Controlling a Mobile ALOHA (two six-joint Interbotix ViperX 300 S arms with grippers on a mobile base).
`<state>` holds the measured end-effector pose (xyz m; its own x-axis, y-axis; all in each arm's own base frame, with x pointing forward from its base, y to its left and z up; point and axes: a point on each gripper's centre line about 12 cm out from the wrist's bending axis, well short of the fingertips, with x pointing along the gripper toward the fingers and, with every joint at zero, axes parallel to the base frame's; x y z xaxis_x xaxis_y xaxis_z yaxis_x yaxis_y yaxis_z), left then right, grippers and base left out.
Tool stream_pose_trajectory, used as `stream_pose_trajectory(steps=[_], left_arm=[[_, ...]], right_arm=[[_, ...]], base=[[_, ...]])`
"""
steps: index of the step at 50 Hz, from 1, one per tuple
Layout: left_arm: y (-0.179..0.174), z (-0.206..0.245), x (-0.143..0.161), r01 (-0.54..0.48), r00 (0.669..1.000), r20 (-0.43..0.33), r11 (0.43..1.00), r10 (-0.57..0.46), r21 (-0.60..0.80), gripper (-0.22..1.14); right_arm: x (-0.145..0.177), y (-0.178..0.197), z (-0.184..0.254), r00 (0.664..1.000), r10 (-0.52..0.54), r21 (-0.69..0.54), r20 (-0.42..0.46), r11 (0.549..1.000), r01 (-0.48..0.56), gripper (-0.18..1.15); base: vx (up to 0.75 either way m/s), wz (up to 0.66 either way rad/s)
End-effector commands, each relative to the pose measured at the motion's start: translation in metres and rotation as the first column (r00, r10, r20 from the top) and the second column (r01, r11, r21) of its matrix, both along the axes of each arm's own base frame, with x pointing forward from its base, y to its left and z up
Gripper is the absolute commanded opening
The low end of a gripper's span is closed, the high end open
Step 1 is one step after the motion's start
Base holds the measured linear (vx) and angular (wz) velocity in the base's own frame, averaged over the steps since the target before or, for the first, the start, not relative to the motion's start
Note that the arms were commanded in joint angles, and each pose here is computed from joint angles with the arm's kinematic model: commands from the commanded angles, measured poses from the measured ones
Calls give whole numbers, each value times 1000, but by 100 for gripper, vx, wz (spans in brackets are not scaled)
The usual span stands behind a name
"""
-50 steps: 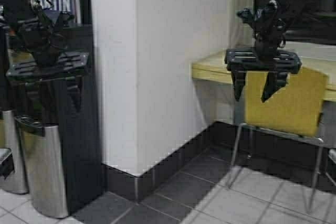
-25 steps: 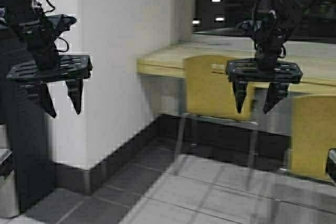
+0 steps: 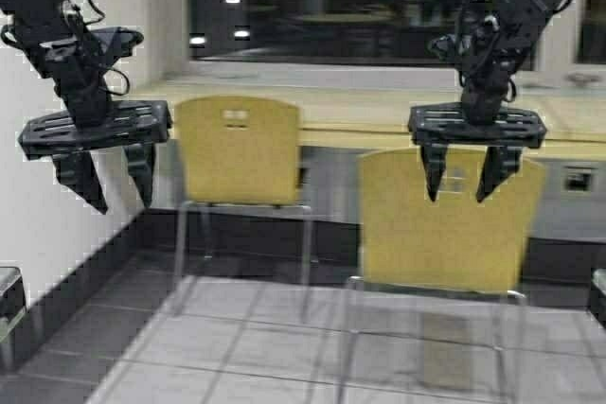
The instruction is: Push the chairs under the table
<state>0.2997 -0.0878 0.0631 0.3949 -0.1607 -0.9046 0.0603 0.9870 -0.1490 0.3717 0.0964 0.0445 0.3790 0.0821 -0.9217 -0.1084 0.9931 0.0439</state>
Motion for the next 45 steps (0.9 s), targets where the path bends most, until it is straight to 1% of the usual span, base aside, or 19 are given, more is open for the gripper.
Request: stream_pose_trajectory(steps=[1, 16, 30, 34, 39, 45], left_arm=[[1, 3, 2, -4, 1000, 13, 1000, 4, -3, 87], [0, 5, 5, -16, 999, 36, 1000, 16, -10, 87], [0, 7, 8, -31, 998, 47, 999, 32, -18, 87], [0, 7, 9, -32, 998, 56, 999, 33, -18, 87], [-1, 8, 14, -38, 997, 72, 999, 39, -21, 87], [-2, 8, 20, -65, 994, 89, 997, 68, -35, 87]], right_arm=[[8, 3, 11, 999, 1, 12, 38, 1000, -1, 93], [7, 4, 8, 999, -12, 19, 30, 1000, 12, 93], [8, 5, 9, 999, -40, 41, 27, 998, 39, 93], [9, 5, 10, 998, -49, 51, 38, 998, 47, 93], [10, 5, 10, 995, -89, 79, 46, 993, 85, 93], [10, -2, 10, 984, -173, 124, 51, 978, 166, 93]], base=[[-6, -36], [-4, -30], [2, -16], [5, -10], [8, -6], [12, -3]])
